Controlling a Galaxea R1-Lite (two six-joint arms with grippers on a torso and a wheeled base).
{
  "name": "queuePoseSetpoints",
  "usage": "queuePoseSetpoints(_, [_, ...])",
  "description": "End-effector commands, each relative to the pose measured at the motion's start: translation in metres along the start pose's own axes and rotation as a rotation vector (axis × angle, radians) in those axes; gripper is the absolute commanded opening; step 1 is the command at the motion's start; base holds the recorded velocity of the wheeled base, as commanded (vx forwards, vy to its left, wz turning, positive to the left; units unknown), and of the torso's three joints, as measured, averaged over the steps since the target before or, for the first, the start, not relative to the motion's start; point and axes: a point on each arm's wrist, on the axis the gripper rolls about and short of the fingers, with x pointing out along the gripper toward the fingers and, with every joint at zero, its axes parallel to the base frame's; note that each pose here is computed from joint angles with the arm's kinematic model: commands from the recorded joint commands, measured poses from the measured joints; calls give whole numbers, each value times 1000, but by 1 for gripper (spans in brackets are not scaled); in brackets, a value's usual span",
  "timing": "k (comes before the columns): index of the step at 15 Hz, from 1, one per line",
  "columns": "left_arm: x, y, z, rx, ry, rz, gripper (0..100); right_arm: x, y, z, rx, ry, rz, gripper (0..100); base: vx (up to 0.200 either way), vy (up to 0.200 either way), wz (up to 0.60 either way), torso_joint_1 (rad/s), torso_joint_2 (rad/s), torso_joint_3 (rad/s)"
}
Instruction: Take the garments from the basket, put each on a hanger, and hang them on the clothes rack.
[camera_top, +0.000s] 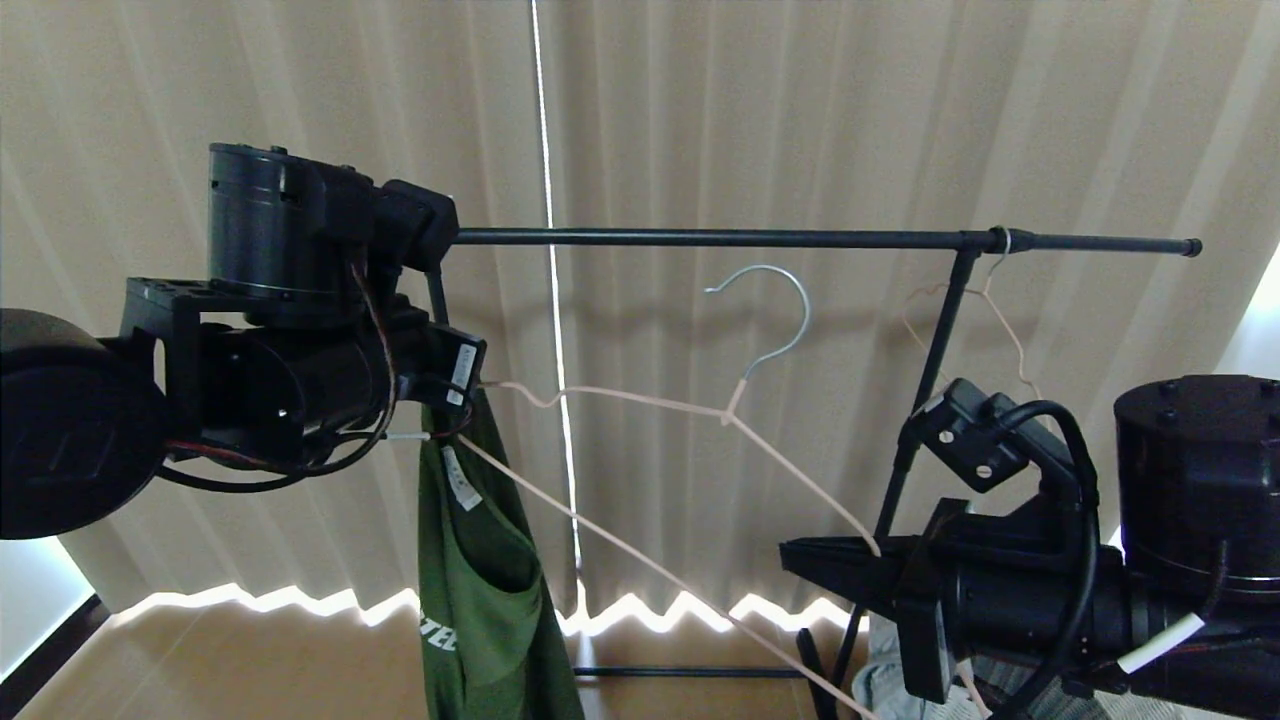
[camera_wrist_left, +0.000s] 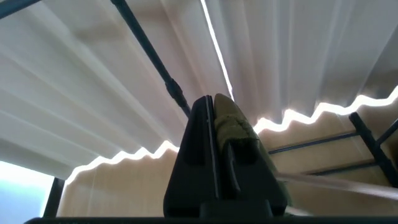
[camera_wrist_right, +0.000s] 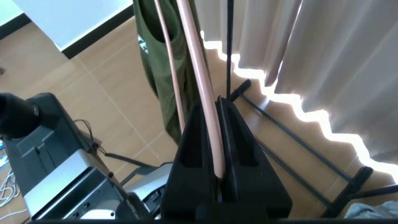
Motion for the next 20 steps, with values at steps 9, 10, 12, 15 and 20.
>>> queuePoseSetpoints(9, [12,14,-2,6,31,103,0,-9,2,0,-6,-18,8,0,0,0,0,0,0,0])
queuePoseSetpoints(10, [11,13,-2,8,29,97,0,-8,2,0,-6,-16,7,0,0,0,0,0,0,0])
queuePoseSetpoints(12, [7,7,0,10,19,81,0,1,0,2,-3,-5,4,0,0,0,0,0,0,0])
queuePoseSetpoints(15, [5,4,1,19,17,87,0,16,0,8,1,5,-2,0,0,0,0,0,0,0])
queuePoseSetpoints(20, [2,1,2,21,12,81,0,32,-1,22,25,-20,-41,0,0,0,0,0,0,0])
